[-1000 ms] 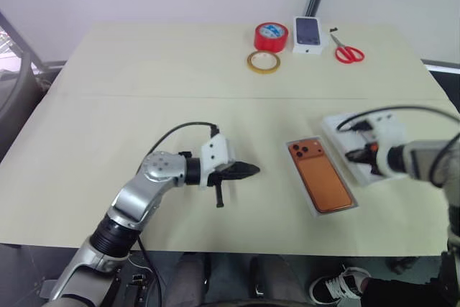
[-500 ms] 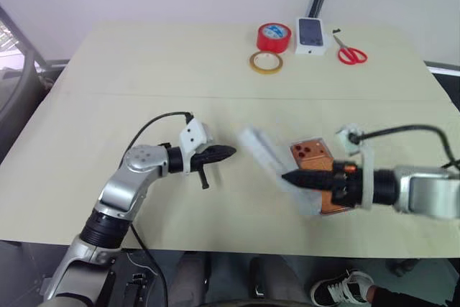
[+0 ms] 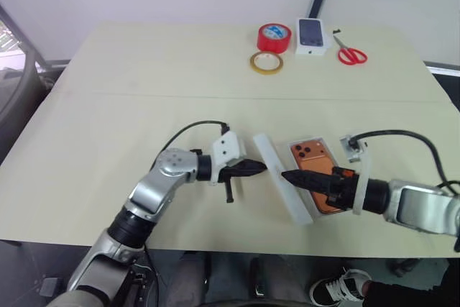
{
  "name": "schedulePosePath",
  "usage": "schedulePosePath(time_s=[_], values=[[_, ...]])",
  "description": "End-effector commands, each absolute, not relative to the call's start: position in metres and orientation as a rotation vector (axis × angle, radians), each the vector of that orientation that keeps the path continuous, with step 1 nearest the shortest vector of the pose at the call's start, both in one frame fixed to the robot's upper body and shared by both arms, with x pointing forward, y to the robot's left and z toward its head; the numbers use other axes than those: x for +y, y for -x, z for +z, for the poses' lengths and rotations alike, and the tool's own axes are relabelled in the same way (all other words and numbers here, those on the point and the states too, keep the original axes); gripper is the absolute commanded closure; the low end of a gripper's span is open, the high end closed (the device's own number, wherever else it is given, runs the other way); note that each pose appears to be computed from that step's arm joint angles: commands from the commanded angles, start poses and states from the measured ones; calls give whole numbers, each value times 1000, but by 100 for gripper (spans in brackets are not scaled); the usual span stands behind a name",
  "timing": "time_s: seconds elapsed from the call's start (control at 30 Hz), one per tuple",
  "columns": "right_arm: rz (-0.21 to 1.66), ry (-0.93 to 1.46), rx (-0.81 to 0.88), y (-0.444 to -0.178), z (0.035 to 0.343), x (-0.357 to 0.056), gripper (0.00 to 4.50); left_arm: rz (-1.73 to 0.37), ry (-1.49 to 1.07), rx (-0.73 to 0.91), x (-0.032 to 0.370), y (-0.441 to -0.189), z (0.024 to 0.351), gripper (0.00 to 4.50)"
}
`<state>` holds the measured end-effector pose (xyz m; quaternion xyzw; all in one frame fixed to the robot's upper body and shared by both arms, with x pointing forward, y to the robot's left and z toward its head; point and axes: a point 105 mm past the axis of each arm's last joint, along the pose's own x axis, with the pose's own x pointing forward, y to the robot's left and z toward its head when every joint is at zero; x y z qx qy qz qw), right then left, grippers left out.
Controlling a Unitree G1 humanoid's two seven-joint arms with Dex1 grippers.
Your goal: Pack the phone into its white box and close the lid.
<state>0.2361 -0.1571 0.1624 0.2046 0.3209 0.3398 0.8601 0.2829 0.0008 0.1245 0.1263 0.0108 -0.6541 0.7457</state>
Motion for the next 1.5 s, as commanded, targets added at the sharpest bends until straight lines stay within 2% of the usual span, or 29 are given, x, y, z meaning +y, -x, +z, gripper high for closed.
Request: schedulePosePath(time_s=[0.03, 0.13, 0.23, 0.37, 0.4, 0.63, 0.83, 0.93, 1.1, 1.5], values=[[646, -315, 628, -244, 187, -173, 117, -1453, -304, -26, -16, -284, 131, 450], [538, -219, 622, -254, 192, -195, 117, -1456, -306, -31, -34, -290, 130, 450], [450, -106, 594, -263, 192, -215, 200, -1467, -304, -31, -50, -293, 130, 450], [416, 60, 590, -267, 189, -224, 407, -1457, -259, -44, -62, -297, 136, 450], [415, 89, 587, -268, 188, -225, 446, -1452, -250, -53, -62, -298, 138, 450], [398, 418, 559, -274, 177, -231, 446, -1398, -221, -16, -26, -307, 147, 450], [435, 517, 568, -273, 169, -232, 446, -1508, -322, 142, -7, -284, 121, 450], [448, 536, 571, -273, 166, -232, 446, -1555, -356, 196, -14, -277, 109, 450], [467, 549, 594, -270, 158, -231, 446, -1560, -379, 222, -35, -279, 99, 450], [465, 552, 607, -266, 154, -229, 446, -1498, -256, 151, -61, -292, 114, 450]])
